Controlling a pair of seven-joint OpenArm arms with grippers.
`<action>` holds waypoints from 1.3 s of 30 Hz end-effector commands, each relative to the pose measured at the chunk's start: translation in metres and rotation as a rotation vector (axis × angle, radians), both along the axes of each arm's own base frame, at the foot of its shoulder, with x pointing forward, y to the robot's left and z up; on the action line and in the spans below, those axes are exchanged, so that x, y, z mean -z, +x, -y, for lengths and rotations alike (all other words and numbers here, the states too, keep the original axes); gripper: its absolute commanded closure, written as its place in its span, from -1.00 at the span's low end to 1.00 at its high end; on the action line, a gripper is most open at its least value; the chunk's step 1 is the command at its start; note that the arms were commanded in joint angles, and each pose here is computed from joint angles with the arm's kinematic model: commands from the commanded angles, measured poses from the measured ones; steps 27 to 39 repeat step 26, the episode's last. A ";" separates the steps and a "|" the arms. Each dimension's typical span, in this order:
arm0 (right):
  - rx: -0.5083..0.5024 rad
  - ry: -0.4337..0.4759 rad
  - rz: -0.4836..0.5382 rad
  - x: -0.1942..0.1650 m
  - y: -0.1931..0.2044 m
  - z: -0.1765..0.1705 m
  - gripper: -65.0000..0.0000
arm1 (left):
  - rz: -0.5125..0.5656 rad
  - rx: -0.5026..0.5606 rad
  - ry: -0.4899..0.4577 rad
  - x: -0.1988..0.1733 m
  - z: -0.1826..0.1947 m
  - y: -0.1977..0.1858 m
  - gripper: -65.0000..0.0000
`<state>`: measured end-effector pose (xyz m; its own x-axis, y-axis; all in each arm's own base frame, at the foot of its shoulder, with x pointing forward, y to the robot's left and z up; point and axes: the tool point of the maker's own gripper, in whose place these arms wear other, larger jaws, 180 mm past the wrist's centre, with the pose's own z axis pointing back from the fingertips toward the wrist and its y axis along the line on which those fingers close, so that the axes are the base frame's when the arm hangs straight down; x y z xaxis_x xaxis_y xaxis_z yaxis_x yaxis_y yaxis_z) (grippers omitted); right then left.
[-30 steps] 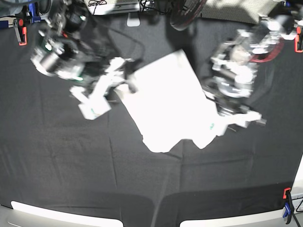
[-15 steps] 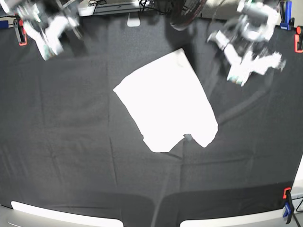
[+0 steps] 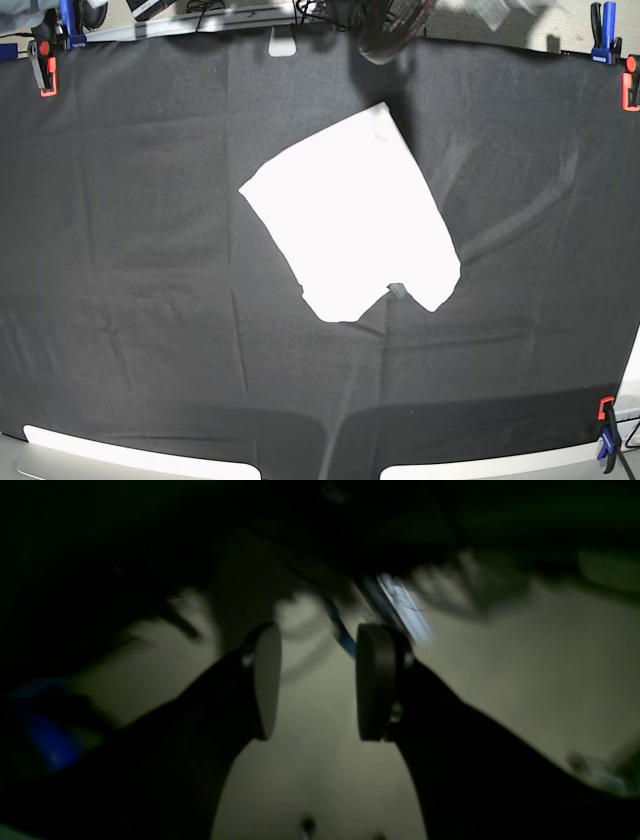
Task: Layout the t-shirt on the table in an organized manner, then fold the t-shirt properly
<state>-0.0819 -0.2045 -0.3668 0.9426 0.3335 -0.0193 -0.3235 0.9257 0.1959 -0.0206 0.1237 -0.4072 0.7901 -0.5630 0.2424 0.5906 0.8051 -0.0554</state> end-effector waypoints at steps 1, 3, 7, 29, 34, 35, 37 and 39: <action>-0.026 0.013 -0.039 0.008 -0.014 0.001 0.08 | -0.018 0.026 0.000 0.010 -0.003 -0.009 0.29; 0.011 -0.009 -0.086 0.040 -0.029 0.009 0.08 | -0.087 0.058 0.013 0.043 -0.012 -0.029 0.29; 0.006 -0.090 -0.190 0.109 -0.049 0.034 0.08 | -0.176 -0.018 0.096 0.112 -0.040 -0.049 0.29; -0.098 0.035 -0.389 0.234 -0.053 -0.006 0.08 | -0.401 -0.228 0.253 0.228 -0.074 -0.090 0.29; -0.098 0.035 -0.389 0.234 -0.053 -0.006 0.08 | -0.401 -0.228 0.253 0.228 -0.074 -0.090 0.29; -0.098 0.035 -0.389 0.234 -0.053 -0.006 0.08 | -0.401 -0.228 0.253 0.228 -0.074 -0.090 0.29; -0.098 0.035 -0.389 0.234 -0.053 -0.006 0.08 | -0.401 -0.228 0.253 0.228 -0.074 -0.090 0.29; -0.098 0.035 -0.389 0.234 -0.053 -0.006 0.08 | -0.401 -0.228 0.253 0.228 -0.074 -0.090 0.29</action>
